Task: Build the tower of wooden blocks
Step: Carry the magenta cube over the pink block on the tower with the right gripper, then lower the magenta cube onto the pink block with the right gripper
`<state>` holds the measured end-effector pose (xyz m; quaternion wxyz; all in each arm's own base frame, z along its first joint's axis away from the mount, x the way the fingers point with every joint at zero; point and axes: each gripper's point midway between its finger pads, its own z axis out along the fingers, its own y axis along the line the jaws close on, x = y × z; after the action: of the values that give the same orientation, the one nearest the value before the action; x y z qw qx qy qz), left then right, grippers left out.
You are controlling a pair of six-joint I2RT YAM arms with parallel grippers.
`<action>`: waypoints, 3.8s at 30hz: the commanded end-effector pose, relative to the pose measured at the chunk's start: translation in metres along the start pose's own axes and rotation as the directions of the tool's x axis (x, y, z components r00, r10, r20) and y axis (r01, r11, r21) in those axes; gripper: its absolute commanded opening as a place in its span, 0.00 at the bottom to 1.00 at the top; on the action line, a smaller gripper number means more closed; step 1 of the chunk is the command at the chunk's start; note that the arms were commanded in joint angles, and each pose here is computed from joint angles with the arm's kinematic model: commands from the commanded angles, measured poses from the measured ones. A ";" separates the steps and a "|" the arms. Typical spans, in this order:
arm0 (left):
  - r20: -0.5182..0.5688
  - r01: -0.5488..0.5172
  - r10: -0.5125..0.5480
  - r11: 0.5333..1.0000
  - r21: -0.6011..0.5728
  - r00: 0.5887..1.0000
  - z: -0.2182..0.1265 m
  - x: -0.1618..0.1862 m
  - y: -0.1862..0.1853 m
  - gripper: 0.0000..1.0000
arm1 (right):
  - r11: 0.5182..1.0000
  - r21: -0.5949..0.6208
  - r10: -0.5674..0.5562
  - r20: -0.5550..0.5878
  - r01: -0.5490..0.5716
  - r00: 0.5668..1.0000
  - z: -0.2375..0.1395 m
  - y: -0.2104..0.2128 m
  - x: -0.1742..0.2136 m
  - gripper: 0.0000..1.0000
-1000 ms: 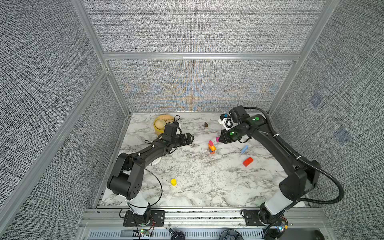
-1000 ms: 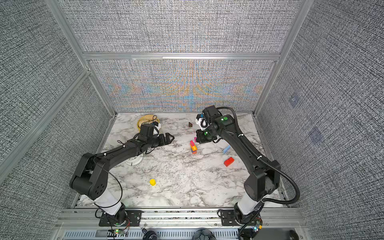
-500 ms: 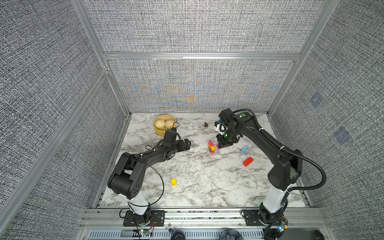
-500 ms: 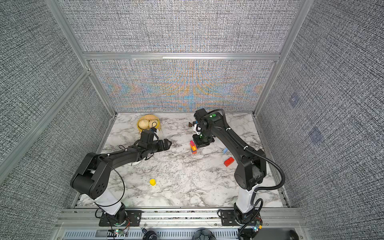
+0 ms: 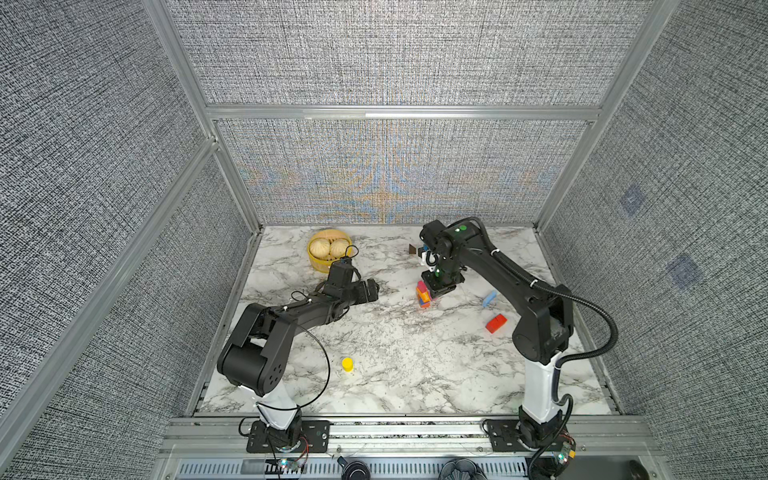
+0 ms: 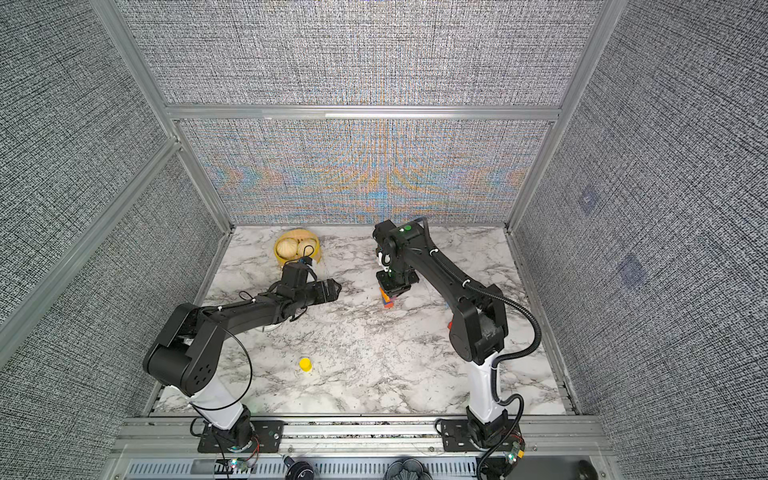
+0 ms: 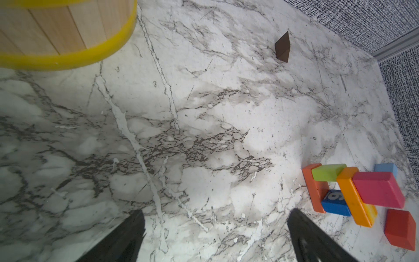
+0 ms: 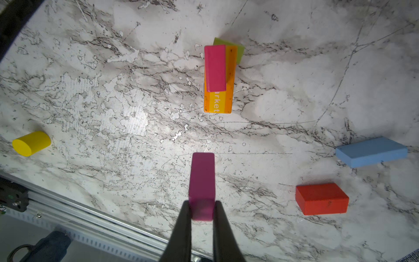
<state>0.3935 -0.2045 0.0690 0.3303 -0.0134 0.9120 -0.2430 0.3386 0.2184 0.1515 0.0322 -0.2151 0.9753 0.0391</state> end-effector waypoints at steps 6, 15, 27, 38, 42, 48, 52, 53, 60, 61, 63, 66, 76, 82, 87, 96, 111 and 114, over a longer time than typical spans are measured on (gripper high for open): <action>0.018 -0.011 0.011 1.000 -0.007 1.000 0.000 -0.004 0.002 0.99 | 1.000 0.028 -0.006 -0.063 0.008 0.998 0.010 -0.001 0.003 0.11; 0.012 -0.006 0.006 1.000 -0.013 1.000 0.001 -0.003 0.003 0.99 | 0.999 0.036 -0.020 -0.092 0.023 0.996 0.019 -0.002 -0.002 0.11; -0.003 0.002 -0.002 1.000 -0.010 1.000 0.005 0.000 0.005 0.99 | 0.999 0.039 -0.026 -0.106 0.031 0.994 0.028 -0.002 -0.011 0.11; -0.004 0.004 -0.004 1.000 -0.009 1.000 0.007 0.000 0.006 0.99 | 0.998 0.046 -0.036 -0.132 0.042 0.991 0.033 -0.004 -0.013 0.11; -0.011 0.010 -0.010 1.000 0.002 1.000 0.009 0.001 0.005 0.99 | 0.998 0.048 -0.033 -0.133 0.040 0.991 0.034 -0.006 -0.015 0.11; -0.013 0.013 -0.013 1.000 0.002 1.000 0.010 0.002 0.005 0.99 | 0.998 0.050 -0.035 -0.141 0.042 0.989 0.036 -0.007 -0.017 0.11; -0.016 0.013 -0.013 1.000 0.003 1.000 0.011 0.002 0.005 0.99 | 0.998 0.052 -0.030 -0.138 0.038 0.990 0.037 -0.009 -0.019 0.11; -0.017 0.013 -0.013 1.000 0.003 1.000 0.012 0.002 0.005 0.99 | 0.998 0.050 -0.029 -0.139 0.037 0.990 0.037 -0.008 -0.019 0.11; -0.020 0.014 -0.014 1.000 0.001 1.000 0.012 0.003 0.005 0.99 | 0.998 0.052 -0.026 -0.144 0.034 0.989 0.039 -0.010 -0.020 0.11; -0.019 0.016 -0.016 1.000 0.001 1.000 0.012 0.002 0.006 0.99 | 0.998 0.052 -0.026 -0.144 0.033 0.989 0.039 -0.010 -0.021 0.12; -0.022 0.017 -0.017 1.000 0.000 1.000 0.012 0.003 0.006 0.99 | 0.998 0.052 -0.025 -0.145 0.033 0.989 0.039 -0.010 -0.021 0.11; -0.022 0.016 -0.016 1.000 -0.001 1.000 0.012 0.003 0.006 0.99 | 0.998 0.053 -0.023 -0.142 0.031 0.990 0.039 -0.010 -0.023 0.11; -0.022 0.016 -0.017 1.000 -0.002 1.000 0.012 0.003 0.006 0.99 | 0.998 0.049 -0.025 -0.152 0.033 0.988 0.042 -0.009 -0.023 0.11; -0.022 0.017 -0.017 1.000 -0.003 1.000 0.012 0.003 0.006 0.99 | 0.998 0.047 -0.024 -0.153 0.031 0.988 0.043 -0.008 -0.023 0.12; -0.022 0.017 -0.017 1.000 -0.007 1.000 0.012 0.003 0.008 0.99 | 0.998 0.044 -0.026 -0.156 0.033 0.987 0.045 -0.007 -0.023 0.14; -0.023 0.019 -0.019 1.000 -0.006 1.000 0.012 0.003 0.008 0.99 | 0.998 0.043 -0.027 -0.153 0.034 0.988 0.044 -0.007 -0.025 0.15; -0.025 0.020 -0.020 1.000 -0.009 0.999 0.012 0.004 0.009 0.99 | 0.998 0.041 -0.035 -0.159 0.042 0.987 0.048 -0.006 -0.027 0.18; -0.025 0.019 -0.019 1.000 -0.007 1.000 0.012 0.004 0.008 0.99 | 0.998 0.043 -0.038 -0.158 0.045 0.987 0.048 -0.006 -0.027 0.21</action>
<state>0.3959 -0.2017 0.0507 0.3117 -0.0217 0.9192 -0.2396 0.3714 0.2279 0.1049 -0.0325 -0.2328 0.9720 -0.0017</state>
